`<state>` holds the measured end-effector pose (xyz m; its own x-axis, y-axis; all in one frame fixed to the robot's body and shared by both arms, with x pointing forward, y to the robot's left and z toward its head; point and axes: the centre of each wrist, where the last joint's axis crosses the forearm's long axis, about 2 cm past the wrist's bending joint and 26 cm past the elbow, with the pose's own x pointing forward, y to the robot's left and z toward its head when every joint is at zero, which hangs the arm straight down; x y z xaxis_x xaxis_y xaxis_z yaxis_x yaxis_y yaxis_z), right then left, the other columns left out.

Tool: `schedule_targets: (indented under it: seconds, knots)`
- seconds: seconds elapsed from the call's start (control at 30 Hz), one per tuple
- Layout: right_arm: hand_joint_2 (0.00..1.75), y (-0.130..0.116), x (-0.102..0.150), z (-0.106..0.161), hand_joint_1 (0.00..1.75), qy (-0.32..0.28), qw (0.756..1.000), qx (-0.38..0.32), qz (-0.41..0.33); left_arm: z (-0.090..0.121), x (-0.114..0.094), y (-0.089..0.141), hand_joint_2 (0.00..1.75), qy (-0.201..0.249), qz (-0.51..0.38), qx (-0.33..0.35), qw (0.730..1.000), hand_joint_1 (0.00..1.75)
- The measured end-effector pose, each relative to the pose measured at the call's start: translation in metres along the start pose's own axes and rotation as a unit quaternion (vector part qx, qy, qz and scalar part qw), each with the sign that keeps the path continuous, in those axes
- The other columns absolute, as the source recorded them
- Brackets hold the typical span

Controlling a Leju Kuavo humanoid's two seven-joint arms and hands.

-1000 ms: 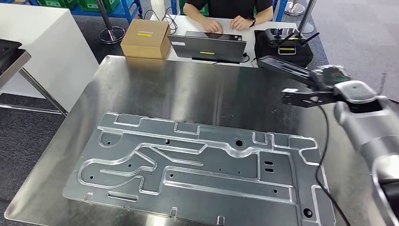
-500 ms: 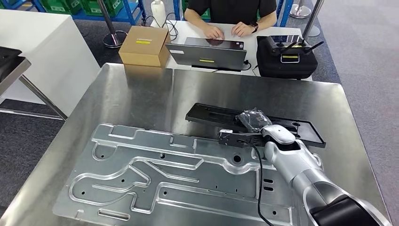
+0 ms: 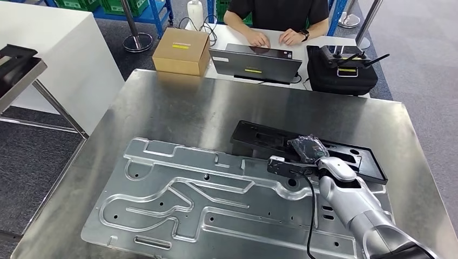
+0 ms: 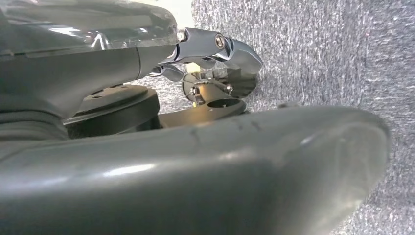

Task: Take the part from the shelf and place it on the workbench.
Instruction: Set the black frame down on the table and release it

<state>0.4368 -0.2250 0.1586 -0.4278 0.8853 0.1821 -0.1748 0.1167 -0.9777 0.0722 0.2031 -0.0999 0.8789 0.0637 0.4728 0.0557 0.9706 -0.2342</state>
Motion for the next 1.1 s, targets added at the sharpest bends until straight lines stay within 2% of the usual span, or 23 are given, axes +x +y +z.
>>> schedule_targets:
  seconds: [0.3,0.73,0.9,1.1]
  knots:
    - [1.75,0.012,-0.006,0.008,1.75,0.012,1.000,0.006,-0.014,-0.001,0.003,-0.002,0.00,-0.022,-0.009,0.007,1.000,0.00]
    - [1.75,0.015,-0.011,0.011,1.75,0.020,1.000,0.006,-0.016,-0.002,0.004,-0.001,0.00,-0.038,-0.035,0.008,0.999,0.00]
    - [1.75,0.019,-0.019,0.016,1.75,0.028,0.999,0.009,-0.020,-0.001,0.004,-0.002,0.00,-0.083,-0.053,0.007,0.995,0.00]
    - [1.75,0.020,-0.018,0.016,1.75,0.028,0.999,0.013,-0.017,0.001,-0.005,-0.002,0.00,-0.077,-0.053,0.014,0.995,0.00]
